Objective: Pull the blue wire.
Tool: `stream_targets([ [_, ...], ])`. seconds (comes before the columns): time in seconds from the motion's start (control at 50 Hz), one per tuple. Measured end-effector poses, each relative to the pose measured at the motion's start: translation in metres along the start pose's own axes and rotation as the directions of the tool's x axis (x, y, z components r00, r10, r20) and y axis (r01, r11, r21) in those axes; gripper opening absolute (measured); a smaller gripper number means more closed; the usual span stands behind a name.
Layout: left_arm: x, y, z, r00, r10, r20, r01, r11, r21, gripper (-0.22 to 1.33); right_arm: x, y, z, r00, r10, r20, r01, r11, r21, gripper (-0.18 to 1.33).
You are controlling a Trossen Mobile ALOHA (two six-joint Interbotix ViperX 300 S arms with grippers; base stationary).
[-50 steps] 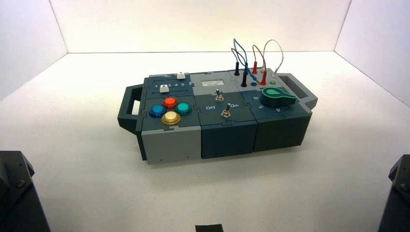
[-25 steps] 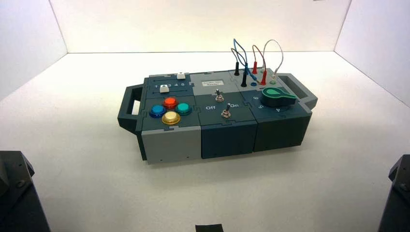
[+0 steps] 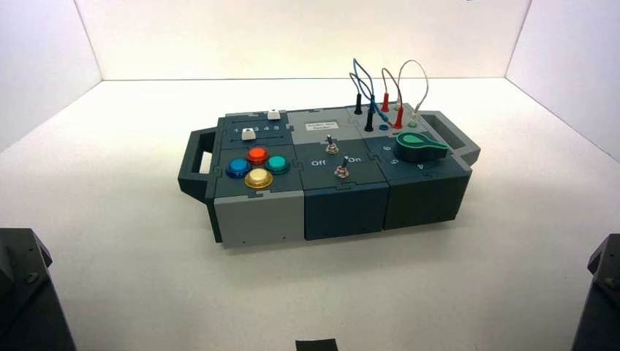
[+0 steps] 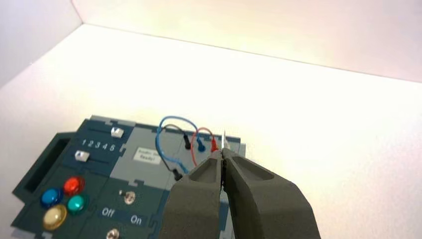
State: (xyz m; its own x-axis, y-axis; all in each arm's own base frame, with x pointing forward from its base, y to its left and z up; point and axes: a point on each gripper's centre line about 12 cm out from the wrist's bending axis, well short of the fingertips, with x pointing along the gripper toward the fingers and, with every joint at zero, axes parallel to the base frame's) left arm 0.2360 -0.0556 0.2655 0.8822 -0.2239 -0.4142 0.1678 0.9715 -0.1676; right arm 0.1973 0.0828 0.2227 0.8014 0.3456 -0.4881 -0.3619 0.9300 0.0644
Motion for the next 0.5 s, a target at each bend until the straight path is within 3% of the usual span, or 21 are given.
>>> stream_targets([
  [0.14,0.013,0.000,0.002,1.000,0.005,0.000,-0.005,1.000,0.003,-0.16,0.007,-0.001,0.007,0.999,-0.005,0.034,0.005,1.0000,0.000,-0.14],
  [0.38,0.018,-0.001,0.017,0.998,0.004,0.057,-0.005,1.000,0.004,-0.16,0.020,-0.001,0.007,0.999,-0.010,0.031,0.010,1.0000,-0.002,-0.14],
  [0.5,0.020,-0.001,0.016,0.998,0.005,0.056,-0.005,1.000,0.003,-0.16,0.025,-0.002,0.006,1.000,-0.012,0.023,0.012,0.9999,-0.003,-0.14],
])
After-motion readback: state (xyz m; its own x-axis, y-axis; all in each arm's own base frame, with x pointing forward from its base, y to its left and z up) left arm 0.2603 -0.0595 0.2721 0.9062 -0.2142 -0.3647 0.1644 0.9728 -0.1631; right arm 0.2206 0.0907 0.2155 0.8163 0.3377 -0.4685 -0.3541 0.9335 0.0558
